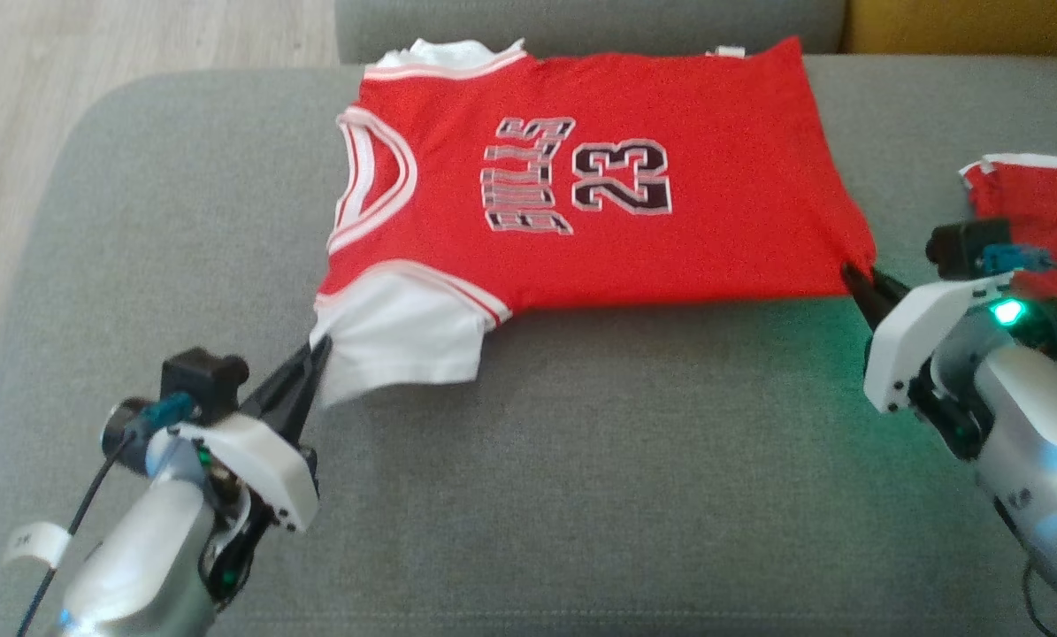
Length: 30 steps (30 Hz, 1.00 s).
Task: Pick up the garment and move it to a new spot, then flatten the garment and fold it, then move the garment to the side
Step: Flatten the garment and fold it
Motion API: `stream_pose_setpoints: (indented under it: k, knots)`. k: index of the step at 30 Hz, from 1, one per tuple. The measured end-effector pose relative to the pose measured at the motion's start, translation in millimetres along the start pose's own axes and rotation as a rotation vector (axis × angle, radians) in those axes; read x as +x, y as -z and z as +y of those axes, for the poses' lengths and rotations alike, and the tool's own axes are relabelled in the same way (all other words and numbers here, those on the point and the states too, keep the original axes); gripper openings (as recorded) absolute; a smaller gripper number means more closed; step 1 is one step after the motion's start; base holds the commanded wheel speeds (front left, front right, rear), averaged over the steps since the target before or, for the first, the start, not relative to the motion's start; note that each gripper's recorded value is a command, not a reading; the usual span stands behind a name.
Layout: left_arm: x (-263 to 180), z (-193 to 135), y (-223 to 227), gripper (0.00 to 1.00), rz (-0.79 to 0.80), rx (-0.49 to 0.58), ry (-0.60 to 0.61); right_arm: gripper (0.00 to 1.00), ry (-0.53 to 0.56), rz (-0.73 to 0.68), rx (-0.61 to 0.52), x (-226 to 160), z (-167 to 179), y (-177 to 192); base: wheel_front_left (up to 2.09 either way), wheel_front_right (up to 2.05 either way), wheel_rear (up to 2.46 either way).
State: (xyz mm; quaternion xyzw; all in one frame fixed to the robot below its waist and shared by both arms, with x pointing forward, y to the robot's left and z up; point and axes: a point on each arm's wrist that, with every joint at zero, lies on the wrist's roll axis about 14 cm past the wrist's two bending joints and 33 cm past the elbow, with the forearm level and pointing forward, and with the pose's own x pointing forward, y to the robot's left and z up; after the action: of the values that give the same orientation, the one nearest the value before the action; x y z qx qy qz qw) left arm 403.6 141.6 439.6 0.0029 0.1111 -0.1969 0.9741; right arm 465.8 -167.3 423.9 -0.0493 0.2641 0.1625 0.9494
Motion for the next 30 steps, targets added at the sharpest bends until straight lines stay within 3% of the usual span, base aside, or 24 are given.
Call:
stream_pose_setpoints:
  k: [8, 14, 18, 24, 30]
  knots:
    - [-35, -23, 15, 0.00, 0.125, -0.043, 0.104, 0.00, -0.025, 0.122, -0.019, -27, 3, 28, 0.00, 0.00, 0.00]
    - [-64, -25, 24, 0.00, 0.217, -0.058, 0.143, 0.00, -0.102, 0.218, -0.027, -47, 21, 51, 0.00, 0.00, 0.00]
    - [-76, -41, 20, 0.00, 0.243, -0.147, 0.193, 0.00, -0.119, 0.266, -0.032, -58, 18, 55, 0.00, 0.00, 0.00]
    - [-97, -45, 21, 0.00, 0.320, -0.160, 0.244, 0.00, -0.175, 0.428, 0.004, -79, 25, 85, 0.00, 0.00, 0.00]
    - [-97, -44, 20, 0.00, 0.343, -0.172, 0.260, 0.00, -0.174, 0.438, 0.036, -79, 17, 83, 0.00, 0.00, 0.00]
